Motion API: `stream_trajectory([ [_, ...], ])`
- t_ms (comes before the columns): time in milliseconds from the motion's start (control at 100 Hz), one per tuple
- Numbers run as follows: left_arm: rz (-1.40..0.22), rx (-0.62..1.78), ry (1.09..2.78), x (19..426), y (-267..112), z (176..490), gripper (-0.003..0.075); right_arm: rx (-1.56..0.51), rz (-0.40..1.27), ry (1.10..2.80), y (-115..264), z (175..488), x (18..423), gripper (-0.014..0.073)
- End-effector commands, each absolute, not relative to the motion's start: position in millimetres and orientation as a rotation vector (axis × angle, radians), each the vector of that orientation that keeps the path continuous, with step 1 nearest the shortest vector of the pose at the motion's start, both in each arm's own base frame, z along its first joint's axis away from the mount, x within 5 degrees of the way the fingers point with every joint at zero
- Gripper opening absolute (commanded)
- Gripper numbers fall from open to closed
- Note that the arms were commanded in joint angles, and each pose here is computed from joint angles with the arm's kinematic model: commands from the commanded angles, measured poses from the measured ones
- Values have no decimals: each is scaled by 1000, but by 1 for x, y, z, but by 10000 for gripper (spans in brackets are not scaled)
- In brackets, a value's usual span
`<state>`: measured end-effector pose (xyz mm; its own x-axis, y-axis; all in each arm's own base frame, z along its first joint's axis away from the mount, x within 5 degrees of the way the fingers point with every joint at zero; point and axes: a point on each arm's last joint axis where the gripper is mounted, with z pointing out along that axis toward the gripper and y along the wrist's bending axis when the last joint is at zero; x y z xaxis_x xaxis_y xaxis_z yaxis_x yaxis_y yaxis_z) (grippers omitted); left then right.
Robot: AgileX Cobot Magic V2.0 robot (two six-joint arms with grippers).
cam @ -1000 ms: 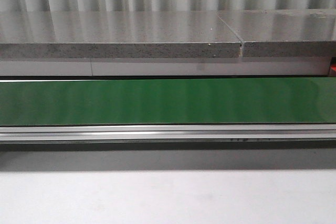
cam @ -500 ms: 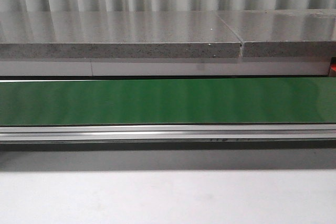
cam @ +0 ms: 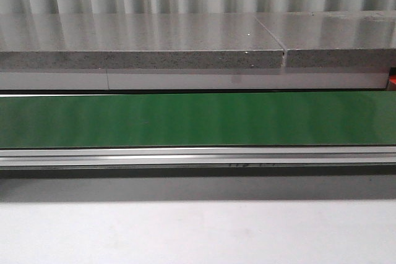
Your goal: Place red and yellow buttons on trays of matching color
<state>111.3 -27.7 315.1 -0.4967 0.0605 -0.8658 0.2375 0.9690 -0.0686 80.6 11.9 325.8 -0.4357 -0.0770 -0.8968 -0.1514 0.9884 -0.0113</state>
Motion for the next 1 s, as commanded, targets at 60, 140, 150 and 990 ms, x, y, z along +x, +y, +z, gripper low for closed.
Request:
stream_trajectory([
  [60,-234,192,1993,115,-29,329,-20,-163,67,1888,10,332,61,-68],
  [140,-234,194,2012,117,-29,327,-20,-163,67,1869,10,330,54,-68],
  [150,-234,194,2016,118,-29,327,-20,-163,67,1866,10,330,53,-68],
  [990,-111,-152,2265,236,15,346,225,-167,68,1887,10,327,51,-68],
])
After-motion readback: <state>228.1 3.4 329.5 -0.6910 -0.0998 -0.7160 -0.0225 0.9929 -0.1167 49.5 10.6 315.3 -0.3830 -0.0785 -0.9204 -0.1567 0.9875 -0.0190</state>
